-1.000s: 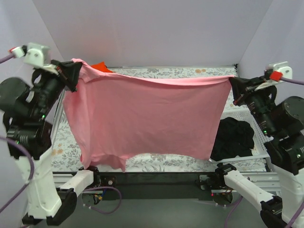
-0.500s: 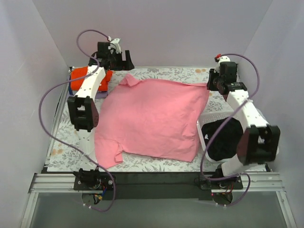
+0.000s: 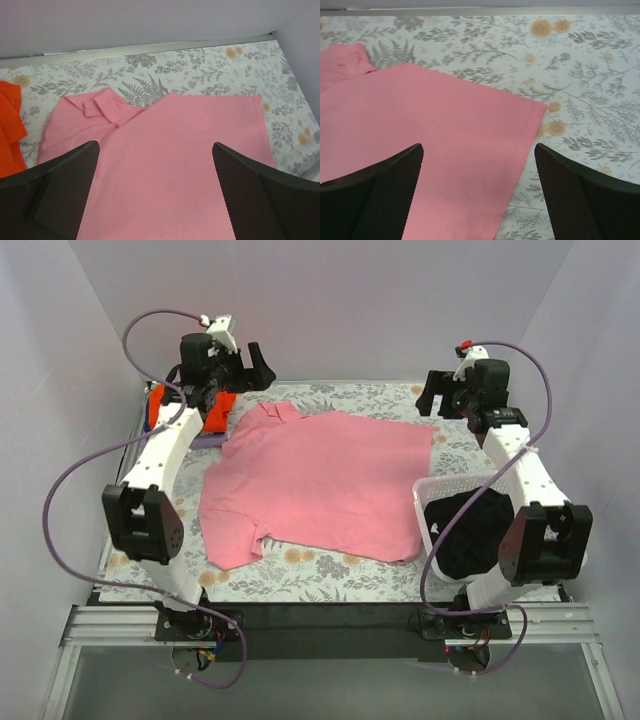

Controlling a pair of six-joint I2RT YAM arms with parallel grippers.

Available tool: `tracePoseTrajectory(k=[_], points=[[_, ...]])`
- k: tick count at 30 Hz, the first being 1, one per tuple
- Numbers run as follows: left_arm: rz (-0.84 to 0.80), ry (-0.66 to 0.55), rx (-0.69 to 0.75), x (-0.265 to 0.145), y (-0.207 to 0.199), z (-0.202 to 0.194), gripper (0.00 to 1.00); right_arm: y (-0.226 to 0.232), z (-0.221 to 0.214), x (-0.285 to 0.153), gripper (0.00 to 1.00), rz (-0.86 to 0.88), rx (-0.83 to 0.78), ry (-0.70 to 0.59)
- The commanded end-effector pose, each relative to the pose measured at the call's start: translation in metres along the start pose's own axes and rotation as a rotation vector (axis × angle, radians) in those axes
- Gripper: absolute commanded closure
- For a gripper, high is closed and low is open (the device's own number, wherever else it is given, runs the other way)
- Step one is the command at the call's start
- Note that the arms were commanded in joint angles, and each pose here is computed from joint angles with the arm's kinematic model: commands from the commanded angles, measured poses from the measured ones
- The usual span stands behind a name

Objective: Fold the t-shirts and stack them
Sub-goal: Fold the tshirt

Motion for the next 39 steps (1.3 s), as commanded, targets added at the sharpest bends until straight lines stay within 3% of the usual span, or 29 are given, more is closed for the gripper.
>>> tracePoseTrajectory(k=[1, 6, 12, 25, 39], points=[[0.008, 0.048, -0.037, -0.023, 0.001, -0.039, 0.04, 0.054, -0.017, -0.018, 0.02, 0.127, -0.096, -0.009], [0.057, 0.188, -0.126, -0.029, 0.014, -0.105, 0.04, 0.122, -0.066, -0.022, 0.02, 0.245, -0.152, 0.081], [0.14, 0.285, -0.216, -0.034, 0.031, -0.158, 0.05, 0.15, -0.114, -0.01, 0.02, 0.274, -0.161, 0.193], [0.288, 0.39, -0.294, -0.021, 0.064, -0.221, 0.05, 0.154, -0.18, 0.023, 0.02, 0.239, -0.148, 0.354], [0.43, 0.455, -0.259, 0.003, 0.103, -0.251, 0.04, 0.147, -0.225, 0.049, 0.02, 0.163, -0.141, 0.467]])
Point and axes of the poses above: each gripper's point midway between its finger pads, its own x axis out along the fingers, its own y axis along the line the jaws close on, z = x × y, the point moved 2 cm from there along -x, back along the fingers
